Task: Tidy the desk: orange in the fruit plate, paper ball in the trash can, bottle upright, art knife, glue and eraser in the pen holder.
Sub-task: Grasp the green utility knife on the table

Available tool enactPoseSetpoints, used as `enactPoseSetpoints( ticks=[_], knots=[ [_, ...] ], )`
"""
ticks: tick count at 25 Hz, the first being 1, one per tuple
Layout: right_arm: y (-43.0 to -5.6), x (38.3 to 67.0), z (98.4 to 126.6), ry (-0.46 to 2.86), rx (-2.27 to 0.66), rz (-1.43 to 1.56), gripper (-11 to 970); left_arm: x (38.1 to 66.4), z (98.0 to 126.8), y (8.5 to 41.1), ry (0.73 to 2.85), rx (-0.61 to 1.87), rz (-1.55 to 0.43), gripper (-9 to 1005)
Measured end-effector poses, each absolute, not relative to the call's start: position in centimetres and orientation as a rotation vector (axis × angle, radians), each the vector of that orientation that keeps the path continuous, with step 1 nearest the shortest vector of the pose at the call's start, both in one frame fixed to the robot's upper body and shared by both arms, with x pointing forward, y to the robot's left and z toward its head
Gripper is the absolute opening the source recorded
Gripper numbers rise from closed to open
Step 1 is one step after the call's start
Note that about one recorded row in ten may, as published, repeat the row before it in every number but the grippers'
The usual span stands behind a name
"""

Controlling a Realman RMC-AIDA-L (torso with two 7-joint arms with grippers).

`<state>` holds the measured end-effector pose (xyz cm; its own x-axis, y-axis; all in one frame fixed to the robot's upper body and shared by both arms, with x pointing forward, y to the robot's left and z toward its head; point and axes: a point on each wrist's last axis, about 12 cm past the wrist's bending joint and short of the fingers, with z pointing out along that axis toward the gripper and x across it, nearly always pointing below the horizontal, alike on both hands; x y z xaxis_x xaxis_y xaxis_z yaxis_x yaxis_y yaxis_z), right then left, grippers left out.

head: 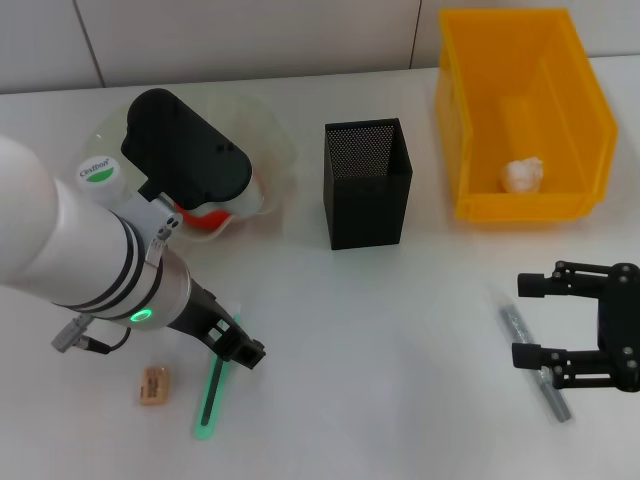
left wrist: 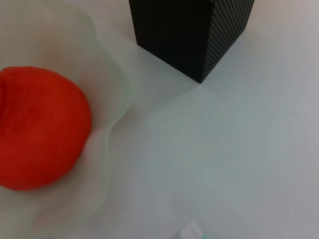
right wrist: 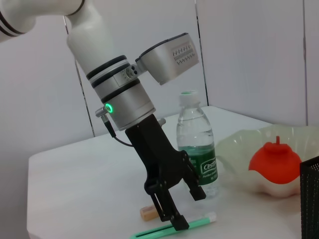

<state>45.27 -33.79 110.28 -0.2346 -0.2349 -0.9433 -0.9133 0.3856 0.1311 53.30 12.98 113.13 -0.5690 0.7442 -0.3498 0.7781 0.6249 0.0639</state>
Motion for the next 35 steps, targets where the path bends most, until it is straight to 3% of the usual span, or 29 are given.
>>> enactPoseSetpoints(
  ticks=[15,20,35],
  knots=[
    [-33.52,45.72,110.29,1.704,-1.022,0.909,768,53.97,112.45,12.89,2.532,1.236,-0.11,837],
    [-33.42,45.88,110.32,1.702,-1.027,0.91,768,54.11,112.31,12.88,2.539,1.24,-0.102,643],
    [-33.18,46.25,110.39,1.695,-1.031,0.916,768,54.33,112.19,12.96,2.543,1.244,-0.08,579]
  ],
)
